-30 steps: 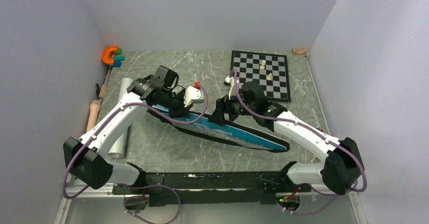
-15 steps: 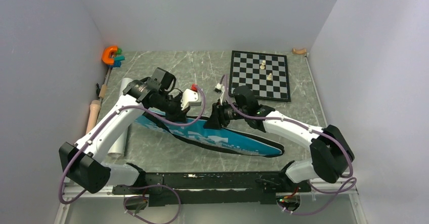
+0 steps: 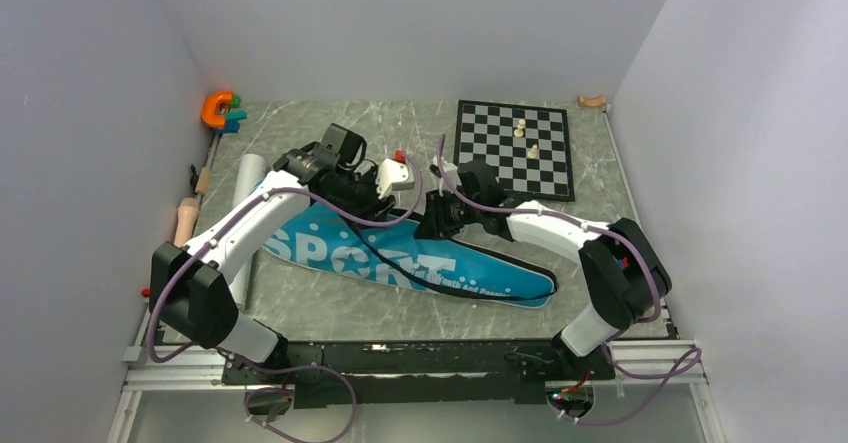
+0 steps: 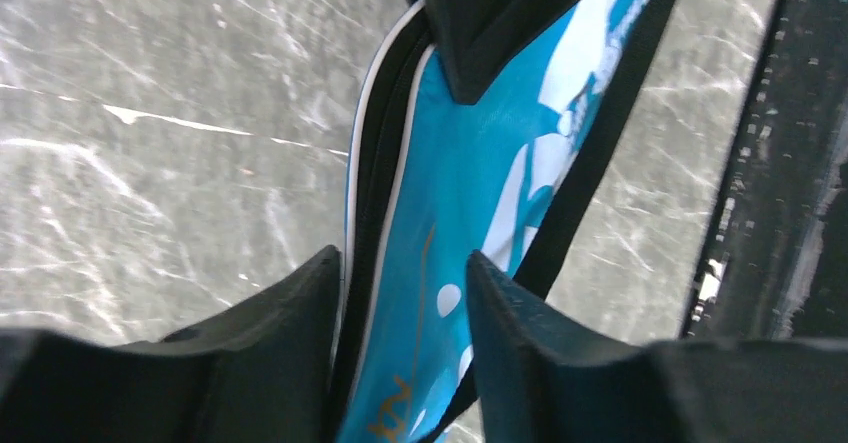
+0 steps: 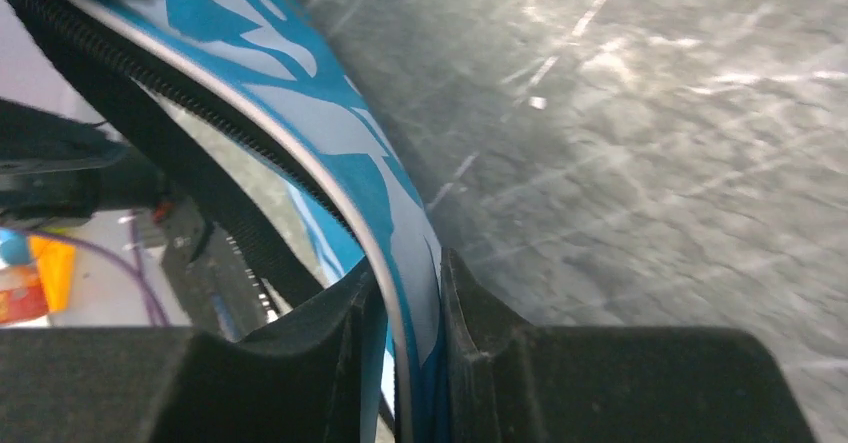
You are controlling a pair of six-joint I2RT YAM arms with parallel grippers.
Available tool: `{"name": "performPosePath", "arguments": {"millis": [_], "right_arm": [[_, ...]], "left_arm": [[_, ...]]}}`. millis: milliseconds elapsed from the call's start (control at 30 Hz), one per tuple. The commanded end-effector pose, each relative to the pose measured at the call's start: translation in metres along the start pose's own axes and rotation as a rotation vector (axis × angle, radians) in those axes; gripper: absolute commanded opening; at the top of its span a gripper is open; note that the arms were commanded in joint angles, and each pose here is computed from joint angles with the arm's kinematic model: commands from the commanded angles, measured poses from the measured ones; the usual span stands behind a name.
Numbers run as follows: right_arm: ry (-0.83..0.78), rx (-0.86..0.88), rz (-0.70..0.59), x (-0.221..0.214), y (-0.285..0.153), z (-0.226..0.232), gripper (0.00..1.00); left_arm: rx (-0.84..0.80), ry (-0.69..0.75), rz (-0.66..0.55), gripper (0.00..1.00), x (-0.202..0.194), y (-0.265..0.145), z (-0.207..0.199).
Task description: Pack up the badminton gear
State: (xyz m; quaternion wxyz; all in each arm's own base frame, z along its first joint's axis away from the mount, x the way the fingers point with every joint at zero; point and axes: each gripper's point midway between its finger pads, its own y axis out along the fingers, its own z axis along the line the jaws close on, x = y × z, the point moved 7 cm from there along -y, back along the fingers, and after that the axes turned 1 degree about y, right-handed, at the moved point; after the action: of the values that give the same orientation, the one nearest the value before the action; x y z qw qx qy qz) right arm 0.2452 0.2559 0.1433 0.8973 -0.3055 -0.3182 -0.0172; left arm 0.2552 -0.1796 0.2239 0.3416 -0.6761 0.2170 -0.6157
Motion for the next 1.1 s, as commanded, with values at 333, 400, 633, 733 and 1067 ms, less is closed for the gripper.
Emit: {"name": "performPosePath", "arguments": {"millis": [333,400,633,733,1067], "right_arm": [[-0.101,-0.414,0.12,-0.018,0.001,-0.045,0.45],[-0.094,-0.459,0.105,-0.02,-0.002,-0.047,0.52],[-0.106,-0.574,-0.055,0.008,-0.032,-0.035,0.97],[-0.095,-0.644,-0.163,0.032,-0.049,-0.026,1.0],[0.04,-0.546,-0.246,0.026,-0.079,0.004,1.0]], "left_arm": [[0.261,0.049,-0.138,0.99,0.023,-0.047,0.016],[0.294,0.022,-0.147,0.99,0.016,-0.055,0.018],[0.386,-0.108,-0.217,0.99,0.002,-0.077,0.028],[0.426,-0.168,-0.239,0.99,-0.002,-0.083,0.032],[0.503,-0.294,-0.215,0.99,-0.029,-0.084,0.036]]}}
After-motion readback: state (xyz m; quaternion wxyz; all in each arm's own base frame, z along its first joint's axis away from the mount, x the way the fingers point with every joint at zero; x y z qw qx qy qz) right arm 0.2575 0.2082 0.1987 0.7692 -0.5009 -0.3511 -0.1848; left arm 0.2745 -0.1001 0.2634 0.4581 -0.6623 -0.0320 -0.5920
